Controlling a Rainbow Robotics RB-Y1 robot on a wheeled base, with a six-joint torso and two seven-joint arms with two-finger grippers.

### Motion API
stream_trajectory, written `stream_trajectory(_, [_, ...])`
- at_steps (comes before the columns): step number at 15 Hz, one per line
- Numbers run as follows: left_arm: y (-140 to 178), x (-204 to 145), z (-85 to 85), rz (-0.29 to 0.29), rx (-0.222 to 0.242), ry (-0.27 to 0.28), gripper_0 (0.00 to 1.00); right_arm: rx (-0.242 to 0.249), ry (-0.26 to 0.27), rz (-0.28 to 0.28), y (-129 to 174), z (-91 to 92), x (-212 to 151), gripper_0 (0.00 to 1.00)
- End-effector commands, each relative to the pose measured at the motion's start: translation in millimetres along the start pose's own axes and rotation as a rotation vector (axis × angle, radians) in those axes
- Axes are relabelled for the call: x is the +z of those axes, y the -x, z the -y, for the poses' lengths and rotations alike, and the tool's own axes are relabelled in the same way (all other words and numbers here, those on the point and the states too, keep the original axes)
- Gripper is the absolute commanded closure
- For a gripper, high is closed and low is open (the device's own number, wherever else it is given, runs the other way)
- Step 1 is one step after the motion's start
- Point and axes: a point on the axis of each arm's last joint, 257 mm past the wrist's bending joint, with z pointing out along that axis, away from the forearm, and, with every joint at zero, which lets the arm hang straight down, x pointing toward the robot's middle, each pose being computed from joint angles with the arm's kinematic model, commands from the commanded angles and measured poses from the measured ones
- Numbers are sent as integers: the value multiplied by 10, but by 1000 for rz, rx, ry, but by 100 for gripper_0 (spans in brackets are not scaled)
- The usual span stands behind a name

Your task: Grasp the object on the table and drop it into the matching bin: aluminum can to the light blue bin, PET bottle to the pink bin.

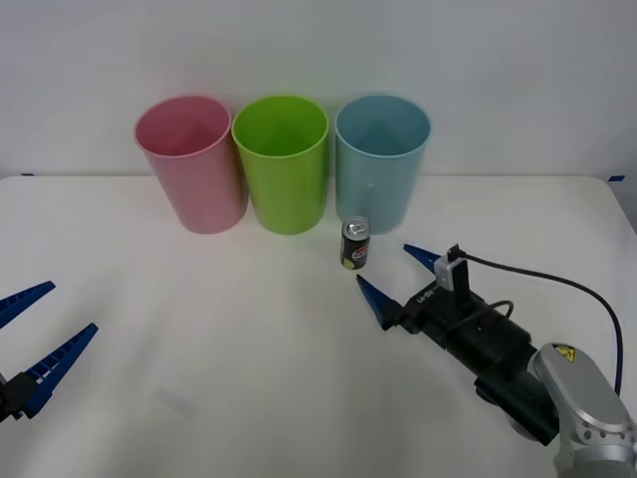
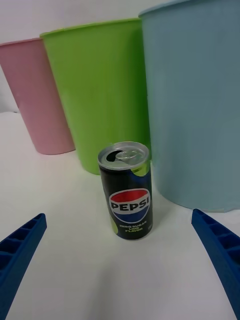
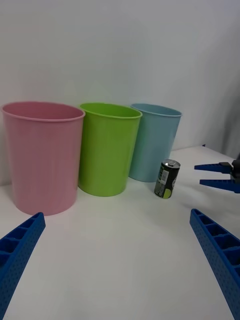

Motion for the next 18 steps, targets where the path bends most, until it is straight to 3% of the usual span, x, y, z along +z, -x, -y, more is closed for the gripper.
stream_trajectory(1, [0,0,0,0,0,0,0,2,-2,-8,-29,-12,197,0])
stream_trajectory(6, [0,0,0,0,0,0,0,-34,-65,-40,-80,69,445,0])
stream_trajectory(18, [0,0,0,0,0,0,0,-74,-106,-111,-192,44,989,0])
